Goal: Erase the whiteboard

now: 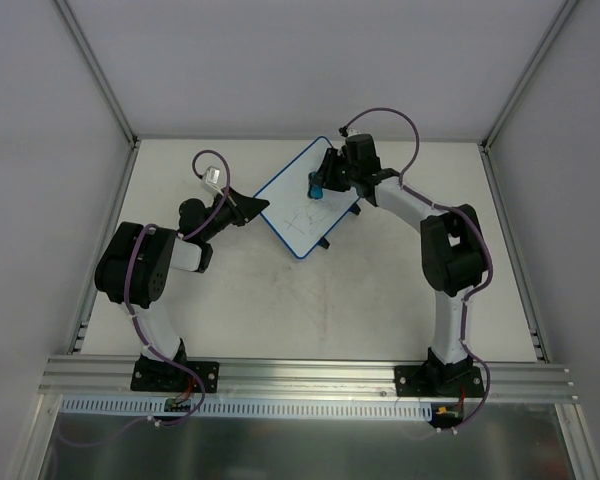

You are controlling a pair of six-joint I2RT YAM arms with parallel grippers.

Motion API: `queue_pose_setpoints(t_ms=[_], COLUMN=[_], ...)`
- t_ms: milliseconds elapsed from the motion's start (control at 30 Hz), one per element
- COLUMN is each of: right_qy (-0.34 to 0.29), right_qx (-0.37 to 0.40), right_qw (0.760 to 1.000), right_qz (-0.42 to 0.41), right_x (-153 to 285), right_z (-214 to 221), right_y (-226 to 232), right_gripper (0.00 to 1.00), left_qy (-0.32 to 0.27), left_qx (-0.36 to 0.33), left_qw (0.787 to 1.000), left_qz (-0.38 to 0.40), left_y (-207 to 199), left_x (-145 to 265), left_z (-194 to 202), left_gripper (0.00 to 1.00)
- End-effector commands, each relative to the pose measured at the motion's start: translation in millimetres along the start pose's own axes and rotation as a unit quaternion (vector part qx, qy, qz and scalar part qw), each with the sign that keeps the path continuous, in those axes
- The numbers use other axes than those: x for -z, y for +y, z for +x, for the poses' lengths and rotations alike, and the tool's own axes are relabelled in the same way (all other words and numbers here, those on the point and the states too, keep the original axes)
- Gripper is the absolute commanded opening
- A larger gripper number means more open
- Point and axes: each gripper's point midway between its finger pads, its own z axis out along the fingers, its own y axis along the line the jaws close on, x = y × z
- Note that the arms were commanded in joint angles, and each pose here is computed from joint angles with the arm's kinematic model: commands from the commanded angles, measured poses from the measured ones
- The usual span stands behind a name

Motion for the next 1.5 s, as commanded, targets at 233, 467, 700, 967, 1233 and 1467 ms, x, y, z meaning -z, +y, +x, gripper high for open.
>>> queue_pose_setpoints(t_ms=[233,467,700,967,1233,1467], right_qy=[0.02,0.013,0.004,-0.007,-0.018,-0.027], right_qx=[0.105,0.132,0.13,0.081,0.011,-0.03], right_qw=[0.983,0.98,0.99,0.996,1.0,0.997], right_qz=[-0.148,-0.145,-0.058,-0.035,0.0,0.059], right_x=[4,9,9,8,9,16], right_z=[42,45,42,40,36,42], right_y=[88,99,67,28,-32,-77], right_gripper=[0.0,0.0,0.0,0.0,0.0,0.0], left_qy=[0.0,0.0,-0.003,0.001,0.002,0.0], left_qx=[-0.068,-0.069,-0.072,-0.071,-0.069,-0.071], left_qw=[0.996,0.996,0.996,0.996,0.996,0.996], left_qz=[0.054,0.055,0.055,0.059,0.06,0.06], left_y=[-17,-17,-18,-20,-20,-21], left_x=[-5,-5,-4,-3,-3,-3], left_z=[-3,-3,-4,-3,-2,-3], left_gripper=[0.0,0.0,0.0,0.0,0.0,0.0])
